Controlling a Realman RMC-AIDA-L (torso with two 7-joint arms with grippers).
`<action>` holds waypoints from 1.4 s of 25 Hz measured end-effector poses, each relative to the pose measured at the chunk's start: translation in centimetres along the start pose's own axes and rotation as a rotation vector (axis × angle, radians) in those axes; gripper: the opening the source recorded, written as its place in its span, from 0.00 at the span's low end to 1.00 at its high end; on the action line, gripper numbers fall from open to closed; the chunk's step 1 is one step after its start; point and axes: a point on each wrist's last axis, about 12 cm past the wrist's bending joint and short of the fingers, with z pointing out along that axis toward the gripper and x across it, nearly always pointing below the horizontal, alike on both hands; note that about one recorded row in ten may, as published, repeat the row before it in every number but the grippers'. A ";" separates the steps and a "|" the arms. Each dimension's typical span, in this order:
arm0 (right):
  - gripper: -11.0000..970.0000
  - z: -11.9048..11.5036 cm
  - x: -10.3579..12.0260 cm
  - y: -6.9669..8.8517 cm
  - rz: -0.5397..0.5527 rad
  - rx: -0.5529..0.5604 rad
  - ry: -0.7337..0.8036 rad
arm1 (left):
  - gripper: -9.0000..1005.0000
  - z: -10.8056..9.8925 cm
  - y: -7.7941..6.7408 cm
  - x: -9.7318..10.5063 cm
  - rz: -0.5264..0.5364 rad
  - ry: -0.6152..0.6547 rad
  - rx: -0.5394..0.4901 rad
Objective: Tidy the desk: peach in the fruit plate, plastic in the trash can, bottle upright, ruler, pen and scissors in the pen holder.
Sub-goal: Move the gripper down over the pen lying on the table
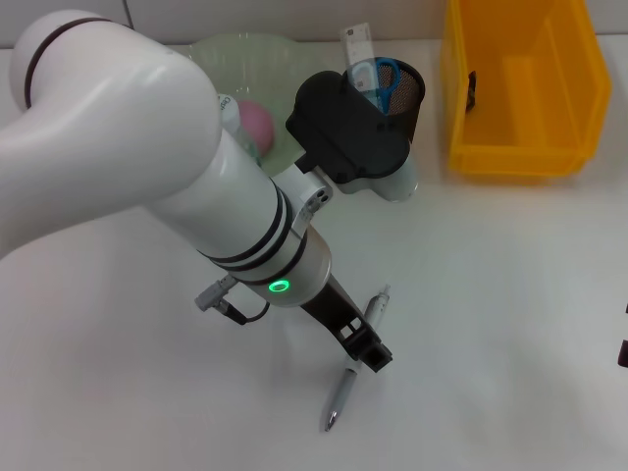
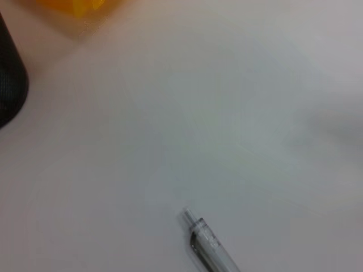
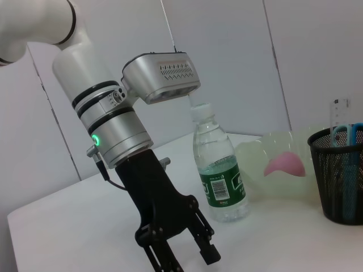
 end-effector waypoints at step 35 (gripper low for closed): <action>0.67 0.8 -0.2 -0.3 -0.010 -0.002 -0.005 | 0.65 1.5 -1.0 0.1 0.113 -0.026 -0.057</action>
